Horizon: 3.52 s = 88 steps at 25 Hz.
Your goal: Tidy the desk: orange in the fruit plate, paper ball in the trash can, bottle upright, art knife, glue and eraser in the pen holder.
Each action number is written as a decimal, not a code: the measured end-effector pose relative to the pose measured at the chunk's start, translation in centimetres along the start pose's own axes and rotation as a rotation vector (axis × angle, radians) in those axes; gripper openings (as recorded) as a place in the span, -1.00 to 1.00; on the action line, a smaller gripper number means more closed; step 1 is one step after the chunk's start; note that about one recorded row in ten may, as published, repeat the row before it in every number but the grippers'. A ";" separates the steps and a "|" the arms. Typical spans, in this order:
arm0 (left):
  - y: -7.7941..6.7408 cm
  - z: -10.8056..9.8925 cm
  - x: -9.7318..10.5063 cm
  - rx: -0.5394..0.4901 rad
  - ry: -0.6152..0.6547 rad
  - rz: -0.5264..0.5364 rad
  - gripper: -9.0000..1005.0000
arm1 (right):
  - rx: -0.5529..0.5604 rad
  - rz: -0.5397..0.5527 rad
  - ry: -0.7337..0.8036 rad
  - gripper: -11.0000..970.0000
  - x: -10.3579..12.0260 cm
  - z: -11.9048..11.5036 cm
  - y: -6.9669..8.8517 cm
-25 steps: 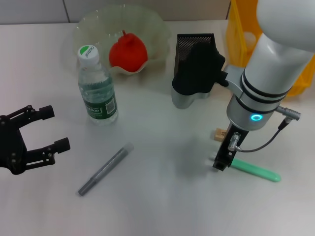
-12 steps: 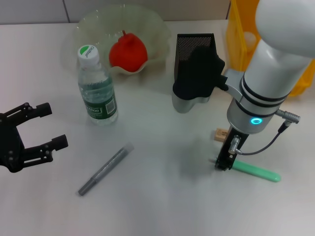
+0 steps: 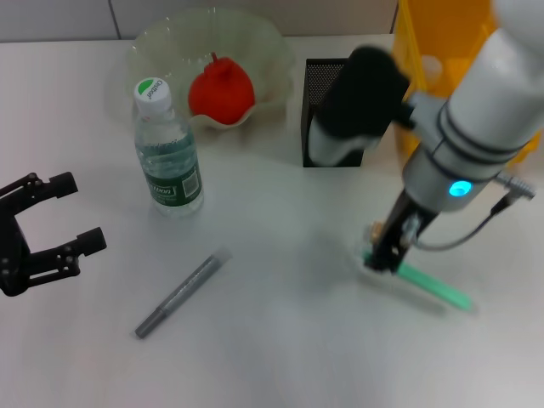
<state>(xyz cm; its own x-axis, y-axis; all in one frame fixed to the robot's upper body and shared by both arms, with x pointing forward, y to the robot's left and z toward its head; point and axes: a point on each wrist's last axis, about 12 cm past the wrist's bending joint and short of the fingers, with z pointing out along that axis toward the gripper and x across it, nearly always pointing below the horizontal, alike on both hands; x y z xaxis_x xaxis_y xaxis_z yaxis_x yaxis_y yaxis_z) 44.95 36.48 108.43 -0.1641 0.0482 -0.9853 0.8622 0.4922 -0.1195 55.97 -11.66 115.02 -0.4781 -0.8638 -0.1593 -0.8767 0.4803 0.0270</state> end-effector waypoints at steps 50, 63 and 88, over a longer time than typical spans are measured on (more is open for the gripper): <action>-0.2 0.0 -0.2 -0.004 -0.043 -0.009 0.75 | 0.138 0.067 -0.810 -0.09 0.9 -6.6 -7.5; 0.0 0.2 -0.4 -0.001 -0.045 -0.004 0.75 | -0.012 0.054 -0.162 0.03 1.7 -6.6 -4.3; 0.0 0.7 -0.5 0.011 -0.053 -0.015 0.75 | 0.078 -0.038 -0.013 0.01 0.7 0.9 -3.6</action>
<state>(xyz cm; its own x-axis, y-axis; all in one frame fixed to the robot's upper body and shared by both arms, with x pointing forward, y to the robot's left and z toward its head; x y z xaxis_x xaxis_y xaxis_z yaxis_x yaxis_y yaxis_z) 45.39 35.81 108.85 -0.1520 -0.0050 -0.9884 0.8650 0.4831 -0.1355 58.84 -13.84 113.94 -0.4435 -0.8796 -0.1718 -0.8870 0.4583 -0.0566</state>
